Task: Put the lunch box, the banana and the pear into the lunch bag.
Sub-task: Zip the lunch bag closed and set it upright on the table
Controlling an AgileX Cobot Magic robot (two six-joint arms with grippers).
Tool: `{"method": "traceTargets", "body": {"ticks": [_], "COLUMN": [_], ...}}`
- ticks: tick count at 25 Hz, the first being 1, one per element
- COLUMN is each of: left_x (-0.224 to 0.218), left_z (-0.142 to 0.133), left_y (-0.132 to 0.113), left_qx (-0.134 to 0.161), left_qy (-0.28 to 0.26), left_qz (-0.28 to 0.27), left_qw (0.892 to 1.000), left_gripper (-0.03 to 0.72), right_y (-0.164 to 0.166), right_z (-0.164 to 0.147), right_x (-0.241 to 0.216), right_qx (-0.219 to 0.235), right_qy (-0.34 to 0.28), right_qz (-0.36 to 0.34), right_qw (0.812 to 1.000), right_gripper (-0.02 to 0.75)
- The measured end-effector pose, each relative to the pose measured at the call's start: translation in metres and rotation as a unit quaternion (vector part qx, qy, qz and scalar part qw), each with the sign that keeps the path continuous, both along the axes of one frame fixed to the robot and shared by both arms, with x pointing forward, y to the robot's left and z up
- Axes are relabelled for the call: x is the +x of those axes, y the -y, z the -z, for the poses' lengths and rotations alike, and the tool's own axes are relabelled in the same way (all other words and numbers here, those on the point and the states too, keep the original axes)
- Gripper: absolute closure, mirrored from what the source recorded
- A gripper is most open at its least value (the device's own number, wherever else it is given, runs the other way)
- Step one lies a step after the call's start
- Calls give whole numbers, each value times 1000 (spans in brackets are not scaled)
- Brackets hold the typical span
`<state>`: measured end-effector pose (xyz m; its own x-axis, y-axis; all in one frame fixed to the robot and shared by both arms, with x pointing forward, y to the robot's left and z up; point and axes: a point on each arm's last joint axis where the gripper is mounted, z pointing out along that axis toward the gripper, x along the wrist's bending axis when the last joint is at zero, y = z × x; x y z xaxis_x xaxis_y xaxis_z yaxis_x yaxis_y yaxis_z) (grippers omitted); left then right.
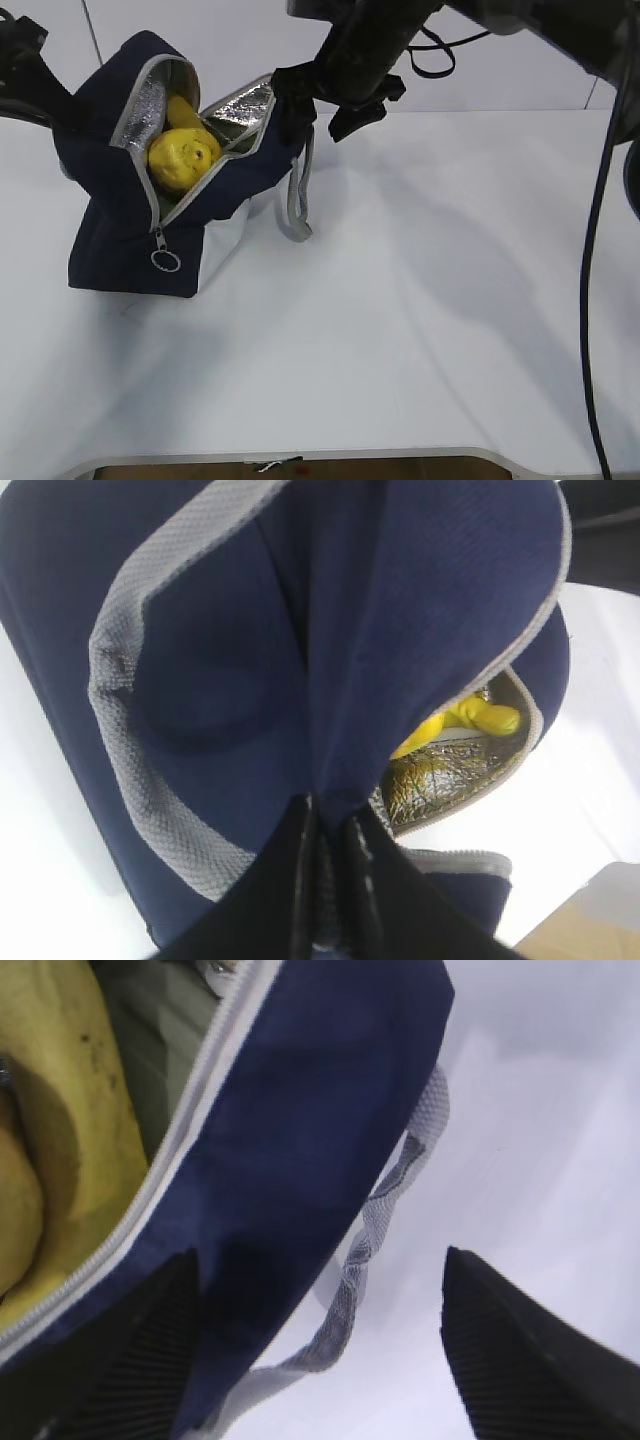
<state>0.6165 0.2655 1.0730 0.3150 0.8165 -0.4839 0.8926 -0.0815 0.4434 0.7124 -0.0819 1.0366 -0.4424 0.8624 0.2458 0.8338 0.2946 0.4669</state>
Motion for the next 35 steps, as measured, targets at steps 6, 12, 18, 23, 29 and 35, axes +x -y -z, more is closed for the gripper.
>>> {"method": "traceTargets", "body": {"ticks": [6, 12, 18, 23, 29, 35], "left_x": [0, 0, 0, -1, -1, -2], "left_z": [0, 0, 0, 0, 0, 0], "left_y": [0, 0, 0, 0, 0, 1], "left_qx": [1, 1, 1, 1, 1, -3], "left_qy": [0, 0, -1, -3, -3, -7], "left_qz": [0, 0, 1, 2, 3, 6], "left_qw": [1000, 1000, 1000, 1000, 1000, 1000], "left_gripper": [668, 668, 668, 668, 668, 668], "right_y": [-4, -5, -6, -10, -11, -11], "right_z": [5, 5, 12, 23, 25, 27], "right_x": [4, 4, 6, 7, 7, 5], "right_qx": [19, 25, 27, 45, 49, 35], "right_qy": [4, 5, -2, -19, -24, -27], "right_qz": [6, 6, 7, 7, 6, -25], "right_qw": [1000, 1000, 1000, 999, 998, 999], "right_gripper": [142, 160, 263, 330, 577, 717]}}
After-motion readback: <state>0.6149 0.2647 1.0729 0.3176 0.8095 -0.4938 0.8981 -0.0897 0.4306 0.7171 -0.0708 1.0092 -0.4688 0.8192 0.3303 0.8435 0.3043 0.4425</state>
